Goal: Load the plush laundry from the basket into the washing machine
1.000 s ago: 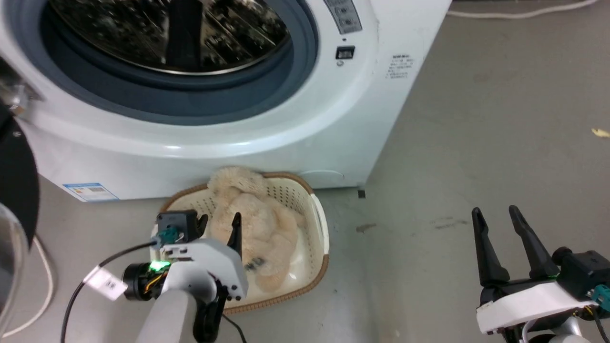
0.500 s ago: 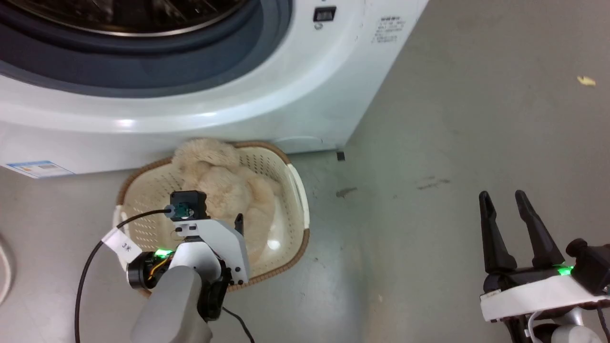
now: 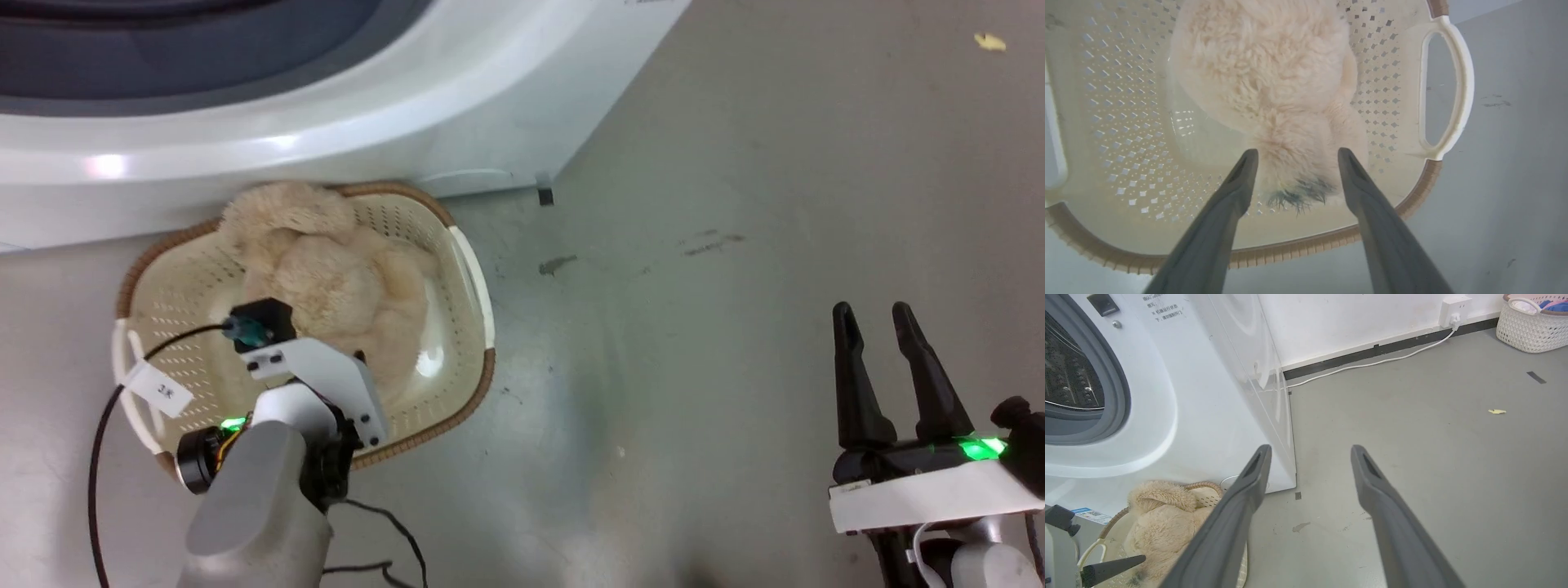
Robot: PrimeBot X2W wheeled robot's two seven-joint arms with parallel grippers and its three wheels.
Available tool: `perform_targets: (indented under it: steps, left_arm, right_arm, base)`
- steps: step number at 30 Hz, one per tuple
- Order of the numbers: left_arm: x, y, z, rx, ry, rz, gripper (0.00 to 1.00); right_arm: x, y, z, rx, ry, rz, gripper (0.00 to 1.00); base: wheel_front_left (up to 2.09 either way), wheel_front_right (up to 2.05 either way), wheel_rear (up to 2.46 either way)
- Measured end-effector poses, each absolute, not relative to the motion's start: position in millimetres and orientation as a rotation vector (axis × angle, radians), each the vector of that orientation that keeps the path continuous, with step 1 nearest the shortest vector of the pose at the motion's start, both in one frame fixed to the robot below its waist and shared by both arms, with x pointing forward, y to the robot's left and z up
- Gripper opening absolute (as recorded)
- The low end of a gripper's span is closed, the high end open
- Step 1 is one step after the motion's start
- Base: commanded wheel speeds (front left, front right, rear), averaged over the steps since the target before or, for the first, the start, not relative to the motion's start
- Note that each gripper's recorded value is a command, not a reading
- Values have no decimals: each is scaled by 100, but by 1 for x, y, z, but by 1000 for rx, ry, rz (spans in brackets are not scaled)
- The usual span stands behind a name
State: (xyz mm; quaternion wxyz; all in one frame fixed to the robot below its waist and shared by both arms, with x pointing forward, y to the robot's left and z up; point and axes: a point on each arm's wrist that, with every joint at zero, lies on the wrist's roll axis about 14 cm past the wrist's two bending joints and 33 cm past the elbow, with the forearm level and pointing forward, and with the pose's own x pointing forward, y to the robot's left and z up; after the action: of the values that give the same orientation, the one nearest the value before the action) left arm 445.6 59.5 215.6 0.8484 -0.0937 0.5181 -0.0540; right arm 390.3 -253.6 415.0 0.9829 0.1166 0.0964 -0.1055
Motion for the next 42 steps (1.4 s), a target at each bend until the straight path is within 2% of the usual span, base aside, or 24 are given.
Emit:
perform_targets:
  steps: [13,14,15,28,42]
  left_arm:
    - [441,41,168,-235,1247,-88,100]
    - [440,40,164,-237,1255,-89,35]
    - [440,38,162,-234,1258,-95,0]
    - [443,19,165,-308,1221,-165,0]
    - [459,19,255,-381,858,-287,0]
  right_arm:
    - [393,-267,396,253,220,-268,100]
    - [393,-268,394,255,223,-273,100]
    - [393,-269,393,254,224,-276,100]
    - [407,-266,398,286,169,-265,100]
    - [417,-239,439,327,41,-167,100]
  base:
    - [0,0,0]
    - [0,0,0]
    - [0,0,0]
    - [0,0,0]
    - [0,0,0]
